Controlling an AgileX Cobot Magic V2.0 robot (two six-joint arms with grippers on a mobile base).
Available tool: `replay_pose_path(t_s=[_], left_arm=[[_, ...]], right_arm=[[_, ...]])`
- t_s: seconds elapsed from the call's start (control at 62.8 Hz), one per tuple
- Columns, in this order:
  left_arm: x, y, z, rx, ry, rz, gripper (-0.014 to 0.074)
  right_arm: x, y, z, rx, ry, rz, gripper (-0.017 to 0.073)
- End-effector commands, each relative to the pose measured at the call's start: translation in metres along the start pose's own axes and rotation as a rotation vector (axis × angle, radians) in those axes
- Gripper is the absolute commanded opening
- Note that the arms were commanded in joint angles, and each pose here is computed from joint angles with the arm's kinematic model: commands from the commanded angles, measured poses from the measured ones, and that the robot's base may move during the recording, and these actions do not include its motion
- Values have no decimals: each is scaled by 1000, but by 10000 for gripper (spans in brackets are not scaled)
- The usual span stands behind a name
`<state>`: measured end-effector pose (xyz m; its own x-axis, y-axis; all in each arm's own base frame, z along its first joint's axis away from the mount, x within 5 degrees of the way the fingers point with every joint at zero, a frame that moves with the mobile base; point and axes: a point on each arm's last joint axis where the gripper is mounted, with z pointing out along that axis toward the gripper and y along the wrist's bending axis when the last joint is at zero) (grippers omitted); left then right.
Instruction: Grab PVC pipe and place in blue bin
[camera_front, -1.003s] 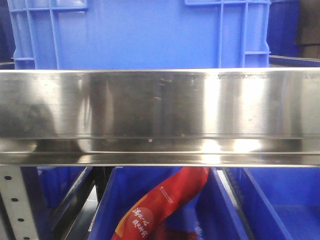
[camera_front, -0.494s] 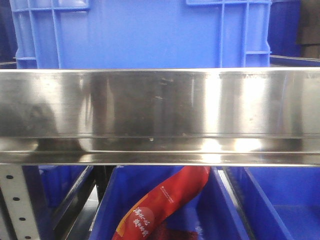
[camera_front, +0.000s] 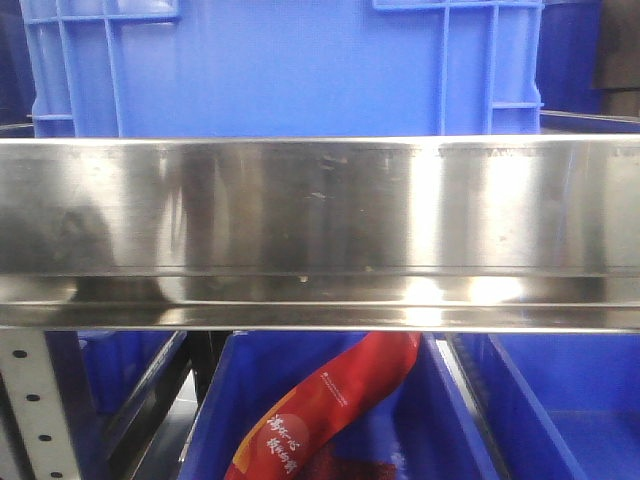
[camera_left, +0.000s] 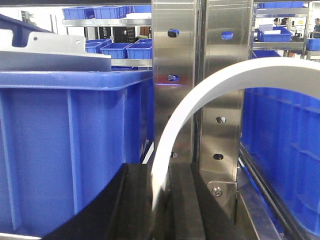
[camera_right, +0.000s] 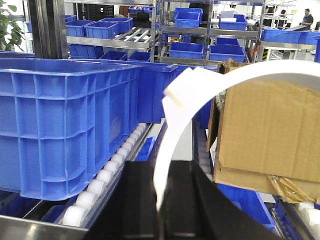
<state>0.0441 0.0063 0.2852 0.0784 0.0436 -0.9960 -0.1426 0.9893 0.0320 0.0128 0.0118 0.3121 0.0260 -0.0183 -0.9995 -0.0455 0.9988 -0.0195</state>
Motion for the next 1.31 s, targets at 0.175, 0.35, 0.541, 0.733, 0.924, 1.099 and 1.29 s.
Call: replay_pose_path(t_s=[0.175,0.35,0.541,0.733,0.924,1.099,1.29], left_arm=[[-3,0,-1,-2,-34,2,-111],[-3,0,-1,-2,-34,2,-111],[-3,0,-1,-2,-34,2,-111],[-3,0,-1,-2,-34,2,-111],[-3,0,-1,-2,-34,2,-111],[-4,0,-1,-2,-42,2,-111],[-5,0,-1,-2,-48,2,-111]], right_arm=[[-2,-1,0,9,-29,-3,-168],[-2,-1,0,9,-29,-3,-168],[-2,-1,0,9,-29,-3,-168],[-4,-1,0,13,-47,-1,-168],[-3,-1,0,12,-44,-1,-168],[-3,-1,0,11,-45,1,-168],[-4,-1,0,13,-53,1,-168]])
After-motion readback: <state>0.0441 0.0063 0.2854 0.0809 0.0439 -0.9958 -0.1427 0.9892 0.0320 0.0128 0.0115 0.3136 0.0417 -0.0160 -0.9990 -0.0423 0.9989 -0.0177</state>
